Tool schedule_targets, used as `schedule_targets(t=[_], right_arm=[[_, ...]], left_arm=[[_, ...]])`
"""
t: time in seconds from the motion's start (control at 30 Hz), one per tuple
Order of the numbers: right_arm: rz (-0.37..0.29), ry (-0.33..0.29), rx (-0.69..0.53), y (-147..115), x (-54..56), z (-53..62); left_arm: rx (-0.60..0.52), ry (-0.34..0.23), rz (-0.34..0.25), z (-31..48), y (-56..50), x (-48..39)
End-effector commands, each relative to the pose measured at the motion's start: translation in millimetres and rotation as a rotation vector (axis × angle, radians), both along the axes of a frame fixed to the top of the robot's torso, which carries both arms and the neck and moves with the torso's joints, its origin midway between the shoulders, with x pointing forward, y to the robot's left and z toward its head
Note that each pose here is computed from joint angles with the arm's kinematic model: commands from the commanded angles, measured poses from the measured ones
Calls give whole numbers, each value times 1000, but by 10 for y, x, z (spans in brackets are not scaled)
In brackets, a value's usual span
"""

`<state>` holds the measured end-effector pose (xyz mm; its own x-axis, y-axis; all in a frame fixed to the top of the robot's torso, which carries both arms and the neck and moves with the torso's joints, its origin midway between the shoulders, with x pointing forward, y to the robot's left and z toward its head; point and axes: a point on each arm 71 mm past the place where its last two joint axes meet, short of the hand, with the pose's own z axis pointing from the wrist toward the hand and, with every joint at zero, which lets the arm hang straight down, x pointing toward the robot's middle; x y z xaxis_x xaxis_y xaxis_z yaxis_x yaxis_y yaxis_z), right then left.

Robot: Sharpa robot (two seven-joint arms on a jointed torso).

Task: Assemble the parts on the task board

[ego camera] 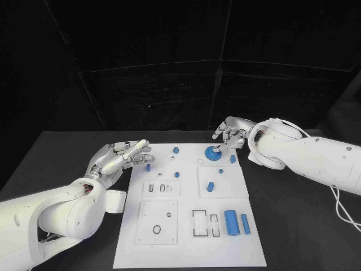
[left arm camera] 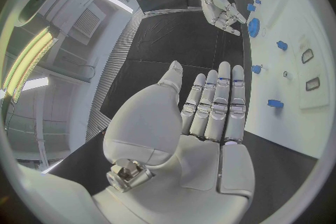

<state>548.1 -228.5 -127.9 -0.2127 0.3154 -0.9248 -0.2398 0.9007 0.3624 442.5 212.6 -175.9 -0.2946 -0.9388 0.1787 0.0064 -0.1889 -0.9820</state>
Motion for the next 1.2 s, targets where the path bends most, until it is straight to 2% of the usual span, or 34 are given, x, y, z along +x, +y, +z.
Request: schedule_targets(t=[0.03, 0.57, 1.2], right_arm=[[10, 7, -43, 23, 5, -6], [52, 41, -102, 86, -27, -59], [58, 44, -127, 110, -7, -110]], left_arm=[[-6, -12, -18, 17, -18, -1], [-6, -11, -18, 16, -15, 2], [-6, -11, -19, 13, -17, 8]])
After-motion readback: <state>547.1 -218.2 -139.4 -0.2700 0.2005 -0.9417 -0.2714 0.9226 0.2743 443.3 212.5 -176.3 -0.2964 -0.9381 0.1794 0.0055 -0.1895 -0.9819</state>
